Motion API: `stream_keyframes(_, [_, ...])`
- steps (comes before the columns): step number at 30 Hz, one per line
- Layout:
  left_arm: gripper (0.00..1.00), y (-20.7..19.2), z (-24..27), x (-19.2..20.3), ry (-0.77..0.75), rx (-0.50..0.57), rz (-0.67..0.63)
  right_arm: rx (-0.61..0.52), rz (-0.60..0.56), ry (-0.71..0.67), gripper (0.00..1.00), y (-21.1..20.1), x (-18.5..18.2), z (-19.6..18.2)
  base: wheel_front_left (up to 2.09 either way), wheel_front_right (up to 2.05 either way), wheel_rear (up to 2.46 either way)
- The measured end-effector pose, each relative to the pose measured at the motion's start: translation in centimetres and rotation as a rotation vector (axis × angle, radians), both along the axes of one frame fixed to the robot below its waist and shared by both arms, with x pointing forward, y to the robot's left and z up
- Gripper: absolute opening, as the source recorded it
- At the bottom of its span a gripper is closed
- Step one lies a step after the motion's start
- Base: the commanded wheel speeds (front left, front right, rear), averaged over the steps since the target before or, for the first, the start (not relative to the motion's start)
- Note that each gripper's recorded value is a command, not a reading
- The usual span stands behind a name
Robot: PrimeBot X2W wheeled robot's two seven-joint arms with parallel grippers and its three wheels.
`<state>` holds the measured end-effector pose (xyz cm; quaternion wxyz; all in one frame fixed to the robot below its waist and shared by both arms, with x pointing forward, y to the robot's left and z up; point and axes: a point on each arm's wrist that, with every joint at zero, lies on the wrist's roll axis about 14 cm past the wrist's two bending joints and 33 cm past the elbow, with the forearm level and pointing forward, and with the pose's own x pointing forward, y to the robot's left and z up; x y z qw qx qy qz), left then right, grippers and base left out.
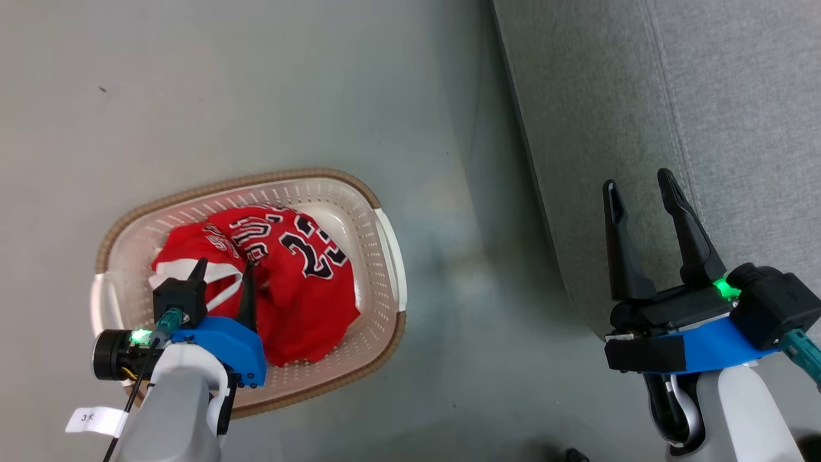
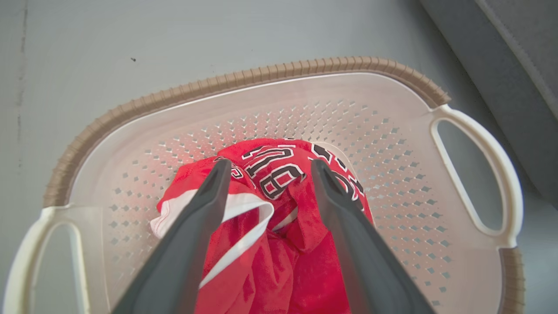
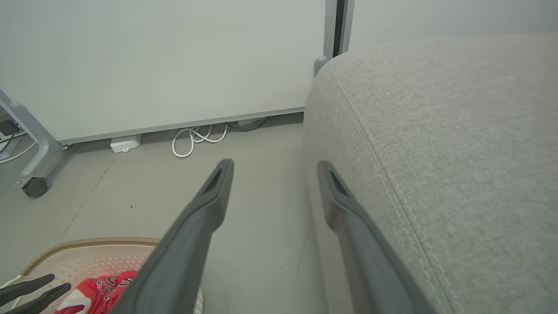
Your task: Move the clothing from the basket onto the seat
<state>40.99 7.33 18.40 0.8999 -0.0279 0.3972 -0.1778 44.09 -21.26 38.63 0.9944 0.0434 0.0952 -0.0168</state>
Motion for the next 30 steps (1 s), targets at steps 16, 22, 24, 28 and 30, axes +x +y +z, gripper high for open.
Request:
stream_keyframes(16, [1.00, 0.7, -7.5, -2.5, 0.188, 0.117, -0.048, 0.031, -0.048, 0.085, 1.00, -1.3, 0.0, -3.8, 0.00, 0.00, 0.00])
stream_keyframes(22, [1.00, 1.5, -9.0, -2.8, 0.221, 0.179, -0.061, 0.041, -0.051, 0.103, 1.00, -1.2, -0.1, -4.6, 0.00, 0.00, 0.00])
stream_keyframes(24, [1.00, 1.5, -9.4, -2.9, 0.226, 0.190, -0.067, 0.041, -0.051, 0.111, 1.00, -1.2, -0.2, -4.8, 0.00, 0.00, 0.00])
stream_keyframes(28, [1.00, 1.9, -9.9, -2.6, 0.235, 0.215, -0.066, 0.042, -0.053, 0.121, 1.00, -1.3, -0.2, -5.2, 0.00, 0.00, 0.00])
stream_keyframes(30, [1.00, 2.1, -10.2, -2.5, 0.237, 0.225, -0.065, 0.043, -0.054, 0.124, 1.00, -1.3, -0.3, -5.3, 0.00, 0.00, 0.00])
